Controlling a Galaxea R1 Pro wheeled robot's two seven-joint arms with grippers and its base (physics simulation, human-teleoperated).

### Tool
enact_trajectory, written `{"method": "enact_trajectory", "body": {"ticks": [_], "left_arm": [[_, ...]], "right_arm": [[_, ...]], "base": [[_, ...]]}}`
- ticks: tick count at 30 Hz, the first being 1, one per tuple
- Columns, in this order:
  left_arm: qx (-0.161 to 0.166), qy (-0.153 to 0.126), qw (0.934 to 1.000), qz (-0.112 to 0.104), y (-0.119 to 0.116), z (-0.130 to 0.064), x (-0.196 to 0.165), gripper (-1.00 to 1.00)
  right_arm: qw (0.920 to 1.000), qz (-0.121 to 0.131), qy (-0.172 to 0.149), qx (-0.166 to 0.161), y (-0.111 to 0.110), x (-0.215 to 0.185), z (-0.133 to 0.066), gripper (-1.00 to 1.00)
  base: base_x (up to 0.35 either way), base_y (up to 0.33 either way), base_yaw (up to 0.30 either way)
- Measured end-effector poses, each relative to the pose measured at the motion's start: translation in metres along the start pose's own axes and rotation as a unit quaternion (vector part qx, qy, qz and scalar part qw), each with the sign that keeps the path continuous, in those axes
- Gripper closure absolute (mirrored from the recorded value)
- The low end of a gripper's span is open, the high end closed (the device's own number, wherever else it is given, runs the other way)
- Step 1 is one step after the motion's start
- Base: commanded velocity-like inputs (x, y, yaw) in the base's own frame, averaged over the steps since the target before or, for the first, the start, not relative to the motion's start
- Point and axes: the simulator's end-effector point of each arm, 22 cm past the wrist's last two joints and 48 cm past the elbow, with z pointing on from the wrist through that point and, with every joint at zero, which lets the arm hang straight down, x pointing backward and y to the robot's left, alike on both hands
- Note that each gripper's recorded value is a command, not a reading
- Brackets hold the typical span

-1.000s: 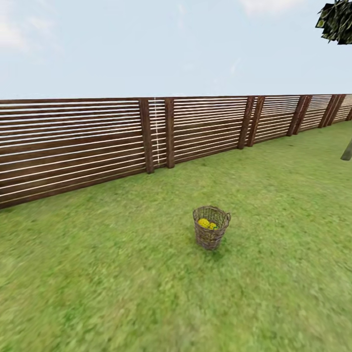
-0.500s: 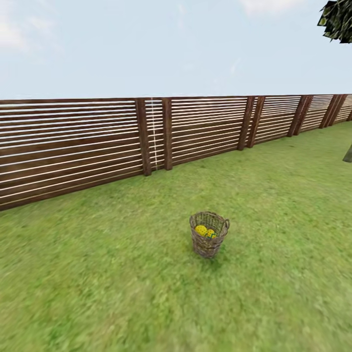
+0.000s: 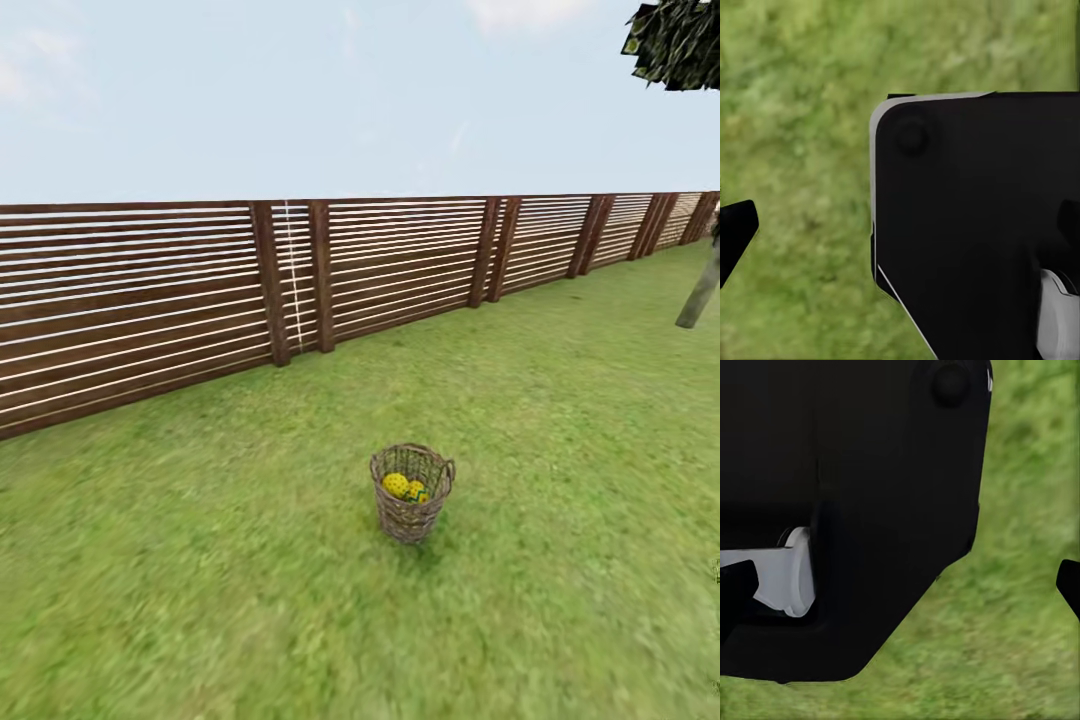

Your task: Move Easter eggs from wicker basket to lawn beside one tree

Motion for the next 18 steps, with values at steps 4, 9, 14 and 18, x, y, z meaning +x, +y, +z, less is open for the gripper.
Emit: {"method": "enact_trajectory", "body": {"ticks": [4, 9, 14, 18], "left_arm": [[0.0, 0.0, 1.0, 0.0, 0.0001, 0.0, 0.0, -1.0], [0.0, 0.0, 1.0, 0.0, 0.0, 0.0, 0.0001, -1.0], [0.0, 0.0, 1.0, 0.0, 0.0001, 0.0, 0.0001, -1.0], [0.0, 0.0, 1.0, 0.0, 0.0002, 0.0, 0.0, -1.0]], "right_arm": [[1.0, 0.0, 0.0, 0.0, -0.0001, 0.0001, 0.0, -1.0], [1.0, 0.0, 0.0, 0.0, -0.0001, 0.0003, 0.0, -1.0], [1.0, 0.0, 0.0, 0.0, -0.0001, 0.0002, 0.0, -1.0], [1.0, 0.0, 0.0, 0.0, -0.0001, 0.0002, 0.0, -1.0]], "base": [[0.265, -0.003, -0.24], [0.264, -0.001, -0.095], [0.263, 0.0, -0.026], [0.262, 0.0, -0.037]]}}
